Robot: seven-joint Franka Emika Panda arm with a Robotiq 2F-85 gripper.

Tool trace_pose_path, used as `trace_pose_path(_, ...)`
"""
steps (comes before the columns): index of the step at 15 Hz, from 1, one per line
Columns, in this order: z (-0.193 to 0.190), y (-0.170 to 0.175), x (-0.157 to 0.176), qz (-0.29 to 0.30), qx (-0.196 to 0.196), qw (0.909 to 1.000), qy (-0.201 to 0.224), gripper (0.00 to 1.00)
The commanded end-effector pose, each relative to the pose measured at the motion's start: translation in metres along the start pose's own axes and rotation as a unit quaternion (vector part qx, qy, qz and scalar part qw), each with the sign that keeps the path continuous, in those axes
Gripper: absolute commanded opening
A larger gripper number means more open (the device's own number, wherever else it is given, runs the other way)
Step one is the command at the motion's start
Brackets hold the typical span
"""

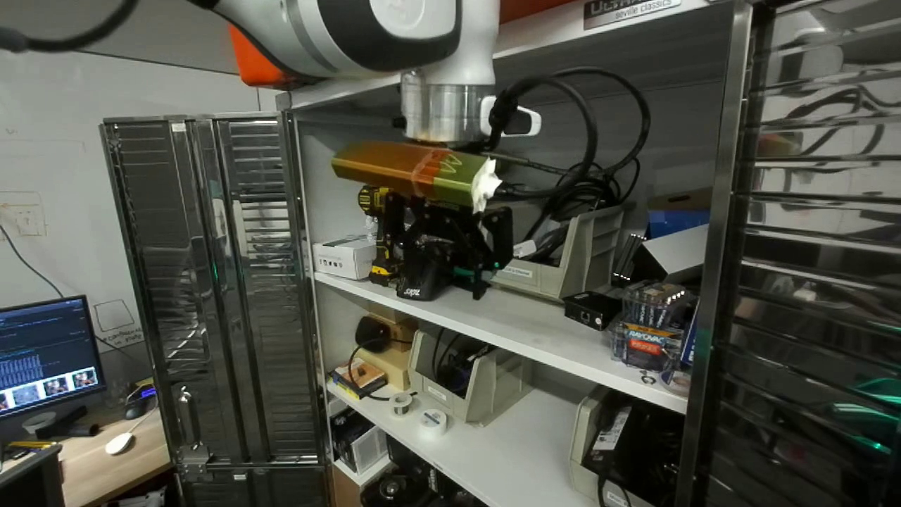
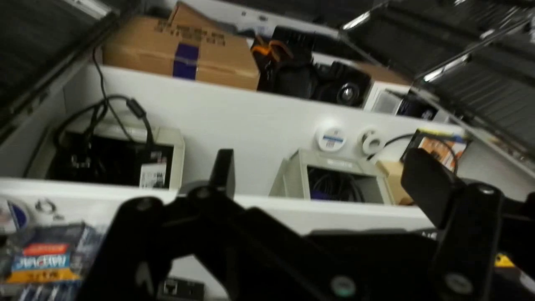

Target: Put the white object on the first shelf inside the tool box

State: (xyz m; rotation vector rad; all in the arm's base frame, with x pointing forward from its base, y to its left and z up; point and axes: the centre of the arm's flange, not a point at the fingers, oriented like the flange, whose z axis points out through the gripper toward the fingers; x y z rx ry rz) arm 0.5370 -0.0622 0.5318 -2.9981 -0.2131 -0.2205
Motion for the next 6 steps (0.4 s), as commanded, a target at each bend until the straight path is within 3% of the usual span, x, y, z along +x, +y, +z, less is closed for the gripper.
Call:
trace_pose_path(1,-0.0059,0.0030,-0.0141,0.004,0.012,0.9995,-0.030,1.00)
trace_pose_path(6,-0.0035,0.0057,-0.0170,0.007,0.016,0.9990,-0.040,1.00)
